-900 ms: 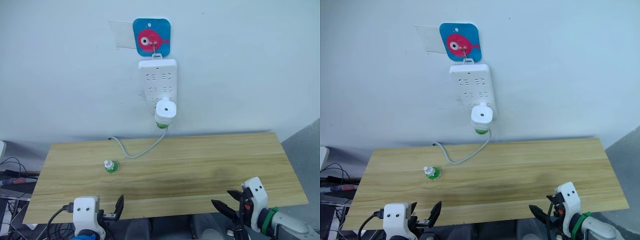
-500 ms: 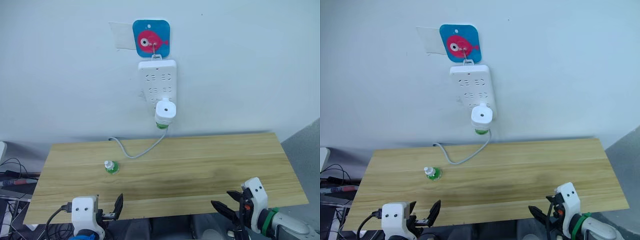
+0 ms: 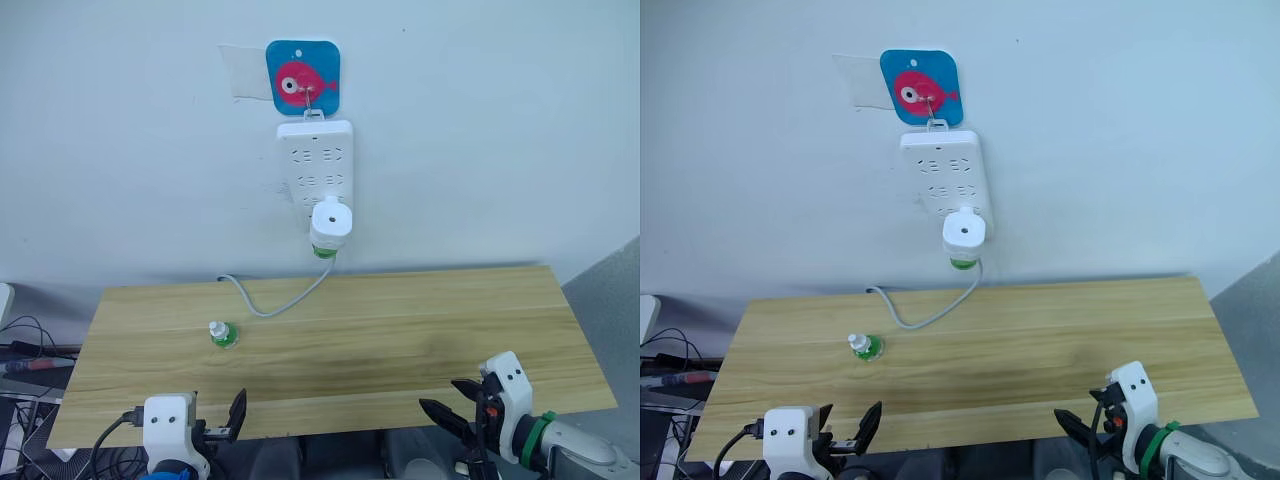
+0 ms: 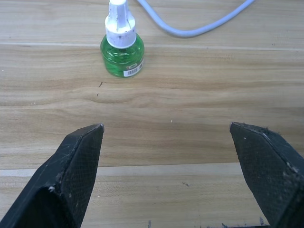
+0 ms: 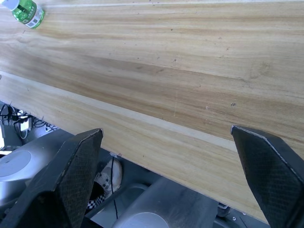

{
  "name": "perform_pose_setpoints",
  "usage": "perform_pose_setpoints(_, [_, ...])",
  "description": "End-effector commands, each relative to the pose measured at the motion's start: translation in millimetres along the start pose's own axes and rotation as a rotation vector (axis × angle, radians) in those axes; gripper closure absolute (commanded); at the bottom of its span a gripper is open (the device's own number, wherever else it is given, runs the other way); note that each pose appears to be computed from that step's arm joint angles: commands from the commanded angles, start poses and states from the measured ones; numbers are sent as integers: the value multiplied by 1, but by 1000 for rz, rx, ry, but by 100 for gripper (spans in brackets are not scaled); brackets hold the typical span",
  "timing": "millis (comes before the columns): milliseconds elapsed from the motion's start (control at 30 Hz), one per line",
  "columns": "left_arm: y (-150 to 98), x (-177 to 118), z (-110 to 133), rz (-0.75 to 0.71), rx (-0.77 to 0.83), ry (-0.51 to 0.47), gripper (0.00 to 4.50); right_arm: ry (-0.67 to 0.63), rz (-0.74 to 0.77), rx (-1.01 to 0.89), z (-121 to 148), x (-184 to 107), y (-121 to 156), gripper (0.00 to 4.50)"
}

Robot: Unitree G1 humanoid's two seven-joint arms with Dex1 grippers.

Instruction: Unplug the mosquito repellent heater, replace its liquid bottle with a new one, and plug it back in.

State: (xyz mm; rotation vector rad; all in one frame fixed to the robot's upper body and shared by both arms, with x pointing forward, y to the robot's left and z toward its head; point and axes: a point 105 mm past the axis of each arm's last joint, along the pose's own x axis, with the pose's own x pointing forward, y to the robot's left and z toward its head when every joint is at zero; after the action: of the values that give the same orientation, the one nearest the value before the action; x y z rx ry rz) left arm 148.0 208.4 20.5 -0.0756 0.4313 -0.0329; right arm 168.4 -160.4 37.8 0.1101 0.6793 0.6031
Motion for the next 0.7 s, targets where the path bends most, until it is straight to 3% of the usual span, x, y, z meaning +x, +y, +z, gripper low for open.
perform_pose_setpoints(33, [-3,3,21,-54,28,-62,3,-45,51,-76,21,1,10,0])
perform_pose_setpoints(500, [-9,28,95,-341,183,-200,3,-209,199,-343,99,4,34,0])
perform_pose_setpoints(700, [-17,34,113,-419,214,-206,3,-297,239,-454,127,0,47,0])
